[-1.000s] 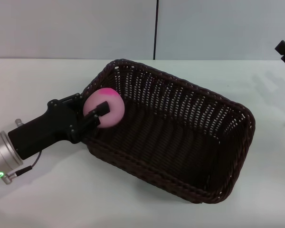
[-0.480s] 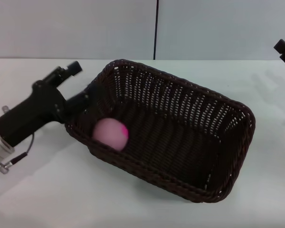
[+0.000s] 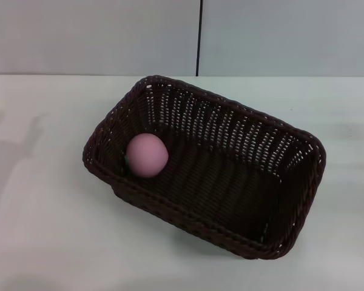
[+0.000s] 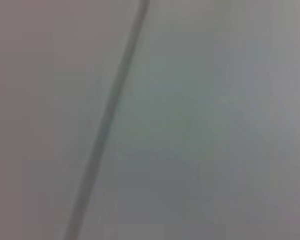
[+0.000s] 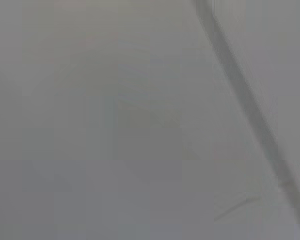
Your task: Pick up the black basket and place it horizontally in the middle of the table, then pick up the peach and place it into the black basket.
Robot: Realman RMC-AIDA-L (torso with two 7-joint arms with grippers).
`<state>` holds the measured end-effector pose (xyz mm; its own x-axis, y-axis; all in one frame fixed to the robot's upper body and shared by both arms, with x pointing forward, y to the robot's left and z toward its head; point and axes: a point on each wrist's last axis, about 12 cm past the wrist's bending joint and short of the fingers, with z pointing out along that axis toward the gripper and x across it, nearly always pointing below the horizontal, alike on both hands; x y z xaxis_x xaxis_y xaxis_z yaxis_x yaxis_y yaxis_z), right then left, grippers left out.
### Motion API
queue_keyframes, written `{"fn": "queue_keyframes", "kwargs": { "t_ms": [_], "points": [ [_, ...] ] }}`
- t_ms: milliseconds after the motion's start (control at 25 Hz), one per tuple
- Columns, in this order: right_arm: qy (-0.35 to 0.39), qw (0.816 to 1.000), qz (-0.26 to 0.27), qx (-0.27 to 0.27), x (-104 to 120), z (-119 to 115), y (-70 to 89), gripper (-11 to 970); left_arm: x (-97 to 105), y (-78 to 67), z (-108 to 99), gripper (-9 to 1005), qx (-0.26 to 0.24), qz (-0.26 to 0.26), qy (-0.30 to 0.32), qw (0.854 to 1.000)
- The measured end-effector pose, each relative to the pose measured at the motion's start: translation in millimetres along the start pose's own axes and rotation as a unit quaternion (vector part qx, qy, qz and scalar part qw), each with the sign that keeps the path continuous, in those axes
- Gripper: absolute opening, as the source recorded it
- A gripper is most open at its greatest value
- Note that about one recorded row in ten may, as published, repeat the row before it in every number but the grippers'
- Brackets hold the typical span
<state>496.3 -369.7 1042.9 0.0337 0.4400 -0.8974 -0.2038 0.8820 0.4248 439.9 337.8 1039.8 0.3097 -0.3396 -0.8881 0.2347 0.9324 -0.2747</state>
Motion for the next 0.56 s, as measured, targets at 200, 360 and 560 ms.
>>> {"fn": "queue_keyframes", "kwargs": {
  "t_ms": [200, 360, 560],
  "points": [
    [-0.047, 0.996, 0.003, 0.071, -2.5, -17.8, -14.1, 519, -1.3, 4.4, -13.9, 834, -0.075, 0.061, -0.023, 0.995],
    [-0.059, 0.994, -0.004, 0.096, -0.8, -23.0, -16.9, 519, -1.4, 4.9, -17.8, 834, -0.087, 0.086, -0.022, 0.992],
    [-0.059, 0.994, -0.006, 0.096, -0.4, -20.6, -16.3, 519, -1.4, 5.6, -18.4, 834, -0.094, 0.089, -0.023, 0.991]
  ]
}}
